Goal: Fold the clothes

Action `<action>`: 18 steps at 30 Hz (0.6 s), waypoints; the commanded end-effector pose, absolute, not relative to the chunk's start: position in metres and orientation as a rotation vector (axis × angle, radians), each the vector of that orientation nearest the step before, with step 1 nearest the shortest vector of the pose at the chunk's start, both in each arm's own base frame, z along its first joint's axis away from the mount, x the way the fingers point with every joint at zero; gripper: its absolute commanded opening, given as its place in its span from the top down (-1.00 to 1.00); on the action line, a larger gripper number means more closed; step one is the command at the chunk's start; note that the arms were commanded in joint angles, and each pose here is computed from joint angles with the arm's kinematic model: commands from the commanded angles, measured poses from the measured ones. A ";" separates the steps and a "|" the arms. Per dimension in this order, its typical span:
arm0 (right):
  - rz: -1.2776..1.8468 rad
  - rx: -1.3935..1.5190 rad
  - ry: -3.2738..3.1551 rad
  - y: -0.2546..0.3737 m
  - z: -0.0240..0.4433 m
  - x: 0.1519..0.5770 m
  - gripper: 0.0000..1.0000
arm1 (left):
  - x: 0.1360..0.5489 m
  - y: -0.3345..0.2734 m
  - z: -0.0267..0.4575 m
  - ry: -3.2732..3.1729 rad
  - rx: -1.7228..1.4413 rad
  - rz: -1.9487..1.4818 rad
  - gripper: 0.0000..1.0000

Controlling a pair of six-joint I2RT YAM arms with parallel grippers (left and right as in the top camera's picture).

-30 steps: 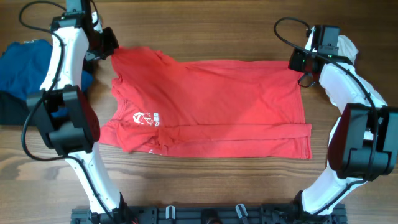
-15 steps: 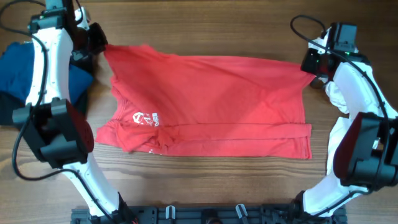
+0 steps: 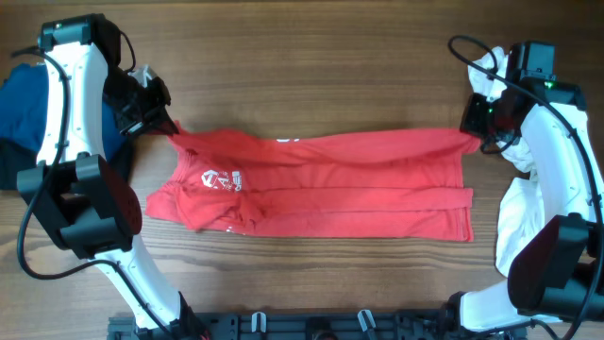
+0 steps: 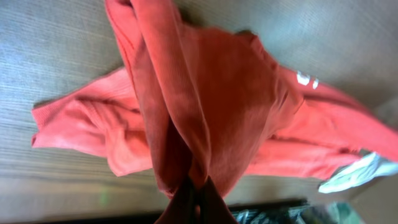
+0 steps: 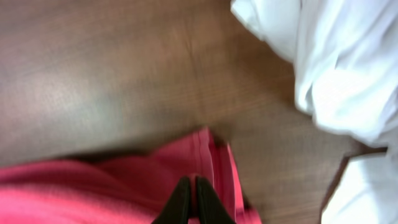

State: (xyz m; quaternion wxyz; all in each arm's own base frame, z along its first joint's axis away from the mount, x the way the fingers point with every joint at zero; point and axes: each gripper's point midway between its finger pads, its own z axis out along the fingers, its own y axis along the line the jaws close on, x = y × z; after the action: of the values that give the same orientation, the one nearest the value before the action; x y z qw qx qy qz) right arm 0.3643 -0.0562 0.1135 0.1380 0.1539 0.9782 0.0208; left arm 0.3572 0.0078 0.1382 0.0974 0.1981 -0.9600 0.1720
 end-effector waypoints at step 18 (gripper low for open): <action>-0.097 0.541 3.189 -0.061 0.105 0.266 0.91 | 0.277 0.005 0.161 -2.838 0.532 0.458 0.92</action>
State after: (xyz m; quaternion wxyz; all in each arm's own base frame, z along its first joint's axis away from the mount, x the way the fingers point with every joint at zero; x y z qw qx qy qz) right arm 0.2770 -0.0430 0.1054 -0.0428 0.1509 0.9874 0.0189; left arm 0.2870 0.0029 0.1587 0.1206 0.1728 -0.9638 0.1631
